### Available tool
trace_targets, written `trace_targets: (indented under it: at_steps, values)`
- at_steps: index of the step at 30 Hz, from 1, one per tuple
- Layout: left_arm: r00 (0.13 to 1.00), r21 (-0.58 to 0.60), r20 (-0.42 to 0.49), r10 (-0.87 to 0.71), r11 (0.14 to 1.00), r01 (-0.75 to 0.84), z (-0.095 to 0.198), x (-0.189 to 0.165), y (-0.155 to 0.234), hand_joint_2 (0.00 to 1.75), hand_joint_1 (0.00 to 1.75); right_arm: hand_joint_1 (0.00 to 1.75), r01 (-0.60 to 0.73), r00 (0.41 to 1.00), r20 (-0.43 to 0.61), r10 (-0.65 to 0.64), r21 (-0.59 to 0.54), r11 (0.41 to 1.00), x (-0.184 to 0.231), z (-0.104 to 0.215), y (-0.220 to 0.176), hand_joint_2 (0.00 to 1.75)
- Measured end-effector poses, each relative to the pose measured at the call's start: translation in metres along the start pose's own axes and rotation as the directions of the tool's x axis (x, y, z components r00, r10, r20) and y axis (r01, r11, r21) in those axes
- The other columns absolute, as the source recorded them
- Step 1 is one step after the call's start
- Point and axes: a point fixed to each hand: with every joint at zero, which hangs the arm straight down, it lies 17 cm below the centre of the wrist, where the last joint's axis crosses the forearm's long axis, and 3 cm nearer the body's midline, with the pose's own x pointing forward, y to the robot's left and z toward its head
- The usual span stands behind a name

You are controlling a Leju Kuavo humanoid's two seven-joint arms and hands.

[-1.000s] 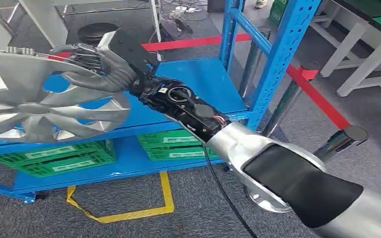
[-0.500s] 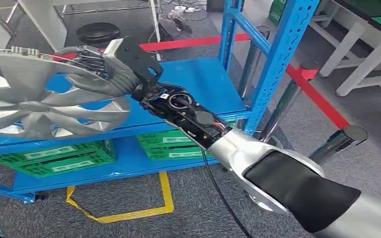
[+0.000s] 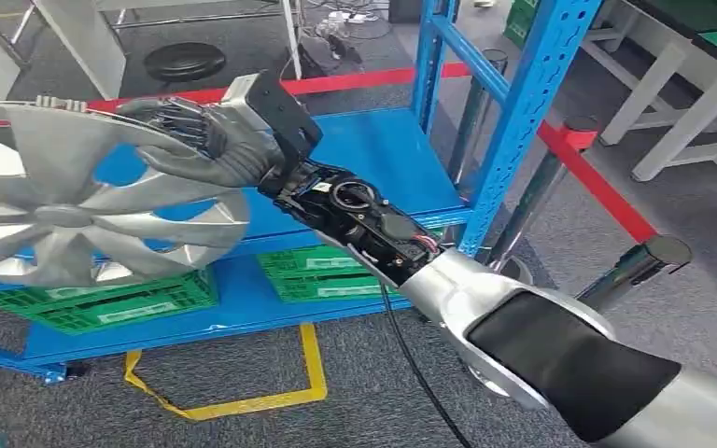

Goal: Take the parts from the cabinet and place them on the table.

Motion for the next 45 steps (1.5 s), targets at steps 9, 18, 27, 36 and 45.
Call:
trace_targets:
  at_steps: [9, 18, 27, 36, 45]
  values:
    - [1.000, 0.006, 0.007, -0.008, 1.000, 0.008, -0.001, 0.001, 0.003, 1.75, 0.00, 1.75, 0.028, 0.999, 0.016, -0.028, 0.018, 0.999, -0.001, 0.007, 0.006, 1.75]
    - [1.000, -0.005, 0.008, -0.012, 1.000, 0.012, -0.001, 0.001, 0.002, 1.75, 0.00, 1.75, 0.061, 0.998, 0.011, -0.063, 0.104, 0.993, -0.005, 0.014, 0.029, 1.75]
    - [1.000, -0.015, 0.009, -0.018, 1.000, 0.018, 0.000, 0.002, -0.001, 1.75, 0.00, 1.75, 0.048, 0.998, 0.025, -0.051, 0.113, 0.992, -0.007, 0.013, 0.039, 1.75]
    - [1.000, -0.016, 0.007, -0.018, 1.000, 0.019, 0.000, 0.002, -0.002, 1.75, 0.00, 1.75, 0.040, 0.999, 0.019, -0.043, 0.119, 0.992, -0.009, 0.013, 0.042, 1.75]
    - [1.000, -0.014, 0.007, -0.018, 1.000, 0.018, -0.001, 0.003, 0.001, 1.75, 0.00, 1.75, 0.034, 0.999, 0.025, -0.037, 0.110, 0.993, -0.007, 0.011, 0.043, 1.75]
